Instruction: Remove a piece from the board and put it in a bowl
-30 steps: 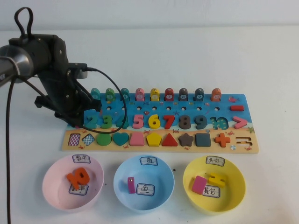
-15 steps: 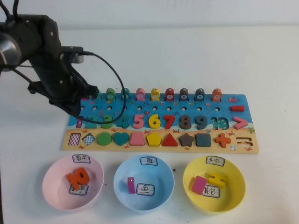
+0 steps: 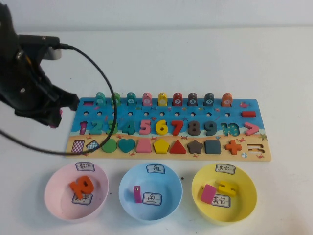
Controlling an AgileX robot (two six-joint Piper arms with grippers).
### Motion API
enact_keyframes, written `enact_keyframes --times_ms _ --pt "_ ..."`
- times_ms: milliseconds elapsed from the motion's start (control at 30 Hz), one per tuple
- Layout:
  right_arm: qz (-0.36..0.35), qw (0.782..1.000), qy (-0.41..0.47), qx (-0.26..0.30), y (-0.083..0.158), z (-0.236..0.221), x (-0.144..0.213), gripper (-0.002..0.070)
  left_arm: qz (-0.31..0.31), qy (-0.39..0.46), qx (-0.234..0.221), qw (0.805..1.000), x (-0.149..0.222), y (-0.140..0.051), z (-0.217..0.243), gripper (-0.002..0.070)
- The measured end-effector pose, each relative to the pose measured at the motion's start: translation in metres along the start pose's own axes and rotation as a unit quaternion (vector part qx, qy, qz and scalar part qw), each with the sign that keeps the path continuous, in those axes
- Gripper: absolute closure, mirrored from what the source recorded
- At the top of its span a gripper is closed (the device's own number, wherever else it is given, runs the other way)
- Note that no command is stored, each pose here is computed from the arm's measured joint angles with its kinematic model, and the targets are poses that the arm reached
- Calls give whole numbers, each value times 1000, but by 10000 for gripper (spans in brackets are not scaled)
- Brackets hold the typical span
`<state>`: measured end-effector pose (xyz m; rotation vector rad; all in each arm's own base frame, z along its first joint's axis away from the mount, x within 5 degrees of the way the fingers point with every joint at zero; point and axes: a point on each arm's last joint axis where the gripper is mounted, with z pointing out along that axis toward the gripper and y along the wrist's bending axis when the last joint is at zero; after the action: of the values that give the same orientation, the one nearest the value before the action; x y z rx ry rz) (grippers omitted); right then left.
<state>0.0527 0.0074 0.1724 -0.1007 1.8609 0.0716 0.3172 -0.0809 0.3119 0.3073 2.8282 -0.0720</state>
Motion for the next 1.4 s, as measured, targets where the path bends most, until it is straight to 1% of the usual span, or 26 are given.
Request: enact_keyframes --times_ms 100,233,367,500,600,733,867,1133,1400 --pt "0 1000 0 0 0 0 0 694 10 -3 8 1000 32 -1 -11 610" --pt "0 1000 0 0 0 0 0 694 22 2 33 999 72 -4 -16 610" --pt "0 1000 0 0 0 0 0 694 26 35 60 997 108 -8 -2 610" --pt "0 1000 0 0 0 0 0 694 32 43 68 996 129 -8 13 610" --pt "0 1000 0 0 0 0 0 694 37 35 68 996 136 -8 23 610" --pt "0 1000 0 0 0 0 0 694 52 15 70 996 135 -8 27 610" --pt "0 1000 0 0 0 0 0 694 88 -12 71 994 131 -9 27 610" --pt "0 1000 0 0 0 0 0 694 124 7 75 989 127 -9 41 610" --pt "0 1000 0 0 0 0 0 694 116 20 83 990 121 -10 57 610"
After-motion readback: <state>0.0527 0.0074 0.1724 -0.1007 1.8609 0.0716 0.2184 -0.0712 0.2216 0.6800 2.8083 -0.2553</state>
